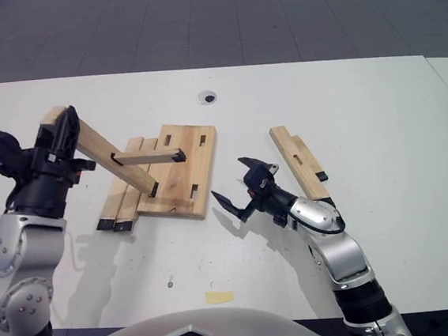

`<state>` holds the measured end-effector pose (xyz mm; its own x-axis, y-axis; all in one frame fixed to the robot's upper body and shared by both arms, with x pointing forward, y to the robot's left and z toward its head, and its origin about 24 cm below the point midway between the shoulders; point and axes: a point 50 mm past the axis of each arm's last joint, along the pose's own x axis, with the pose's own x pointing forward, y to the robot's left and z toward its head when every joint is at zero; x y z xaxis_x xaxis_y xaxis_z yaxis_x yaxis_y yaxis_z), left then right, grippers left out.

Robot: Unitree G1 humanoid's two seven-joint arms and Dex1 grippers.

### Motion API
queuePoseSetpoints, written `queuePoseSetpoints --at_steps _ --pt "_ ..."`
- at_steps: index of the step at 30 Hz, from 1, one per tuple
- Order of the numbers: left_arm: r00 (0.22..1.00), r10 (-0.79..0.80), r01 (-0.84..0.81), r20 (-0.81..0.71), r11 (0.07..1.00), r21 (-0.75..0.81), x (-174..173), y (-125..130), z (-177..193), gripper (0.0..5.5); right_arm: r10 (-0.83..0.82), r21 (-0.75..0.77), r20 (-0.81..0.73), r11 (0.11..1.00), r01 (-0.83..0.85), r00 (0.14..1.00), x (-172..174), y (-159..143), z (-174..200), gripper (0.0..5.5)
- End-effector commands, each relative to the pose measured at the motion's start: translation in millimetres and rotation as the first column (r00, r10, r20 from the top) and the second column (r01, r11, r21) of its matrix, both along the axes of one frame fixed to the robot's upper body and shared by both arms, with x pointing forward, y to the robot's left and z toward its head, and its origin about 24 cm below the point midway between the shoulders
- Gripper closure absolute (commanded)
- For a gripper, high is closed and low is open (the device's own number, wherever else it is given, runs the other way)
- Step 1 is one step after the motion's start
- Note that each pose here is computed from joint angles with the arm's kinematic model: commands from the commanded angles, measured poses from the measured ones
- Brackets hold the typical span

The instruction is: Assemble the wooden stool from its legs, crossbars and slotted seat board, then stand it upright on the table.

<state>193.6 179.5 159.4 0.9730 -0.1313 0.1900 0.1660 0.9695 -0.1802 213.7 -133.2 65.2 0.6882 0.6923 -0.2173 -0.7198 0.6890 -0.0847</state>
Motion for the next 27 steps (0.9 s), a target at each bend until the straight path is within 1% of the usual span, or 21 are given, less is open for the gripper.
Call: queuePoseSetpoints --at_steps 1,3,5,6,11,15,16,21,22,27 --pt "0.941 -0.020 0.030 -0.339 0.999 0.025 -21.6 -7.5 -61.2 4.45 -0.015 -0.015 0.026 1.000 0.016 1.000 5.4 -0.6 1.4 0.10" --pt "0.915 -0.053 0.067 -0.400 0.997 0.021 -31.8 -12.0 -71.5 4.45 -0.027 -0.014 0.030 1.000 0.027 0.999 4.6 -0.2 1.1 0.10" --pt "0.897 -0.088 0.127 -0.433 0.990 0.061 -35.7 -18.4 -77.4 4.45 -0.032 -0.015 0.030 0.999 0.032 0.999 3.5 0.1 -0.3 0.10" --pt "0.899 -0.101 0.144 -0.427 0.987 0.069 -33.4 -20.5 -76.1 4.45 -0.033 -0.015 0.030 0.999 0.034 0.999 3.2 0.8 -0.9 0.10" --pt "0.939 -0.159 0.175 -0.303 0.984 0.024 -4.1 -27.9 -50.9 4.45 -0.044 -0.009 0.043 0.999 0.044 0.998 7.6 5.6 0.1 0.10" --pt "0.939 -0.198 0.212 -0.280 0.977 0.023 2.5 -32.4 -43.2 4.45 -0.048 -0.009 0.069 0.999 0.049 0.996 11.9 7.6 4.9 0.10" --pt "0.940 -0.204 0.217 -0.273 0.976 0.019 4.3 -32.7 -40.2 4.08 -0.047 -0.008 0.069 0.999 0.048 0.996 11.9 8.3 5.2 0.10" --pt "0.946 -0.275 0.275 -0.171 0.961 -0.026 14.4 -32.5 -13.5 3.39 -0.047 -0.008 0.062 0.999 0.048 0.997 8.2 11.8 1.2 0.10" --pt "0.948 -0.283 0.281 -0.147 0.959 -0.034 16.9 -31.6 -7.4 3.10 -0.047 -0.005 0.061 0.999 0.047 0.997 8.4 12.9 1.1 0.10" --pt "0.946 -0.319 0.318 -0.061 0.948 -0.019 25.2 -28.2 20.1 2.30 -0.045 -0.002 0.055 0.999 0.046 0.997 8.2 14.8 -1.1 0.10"
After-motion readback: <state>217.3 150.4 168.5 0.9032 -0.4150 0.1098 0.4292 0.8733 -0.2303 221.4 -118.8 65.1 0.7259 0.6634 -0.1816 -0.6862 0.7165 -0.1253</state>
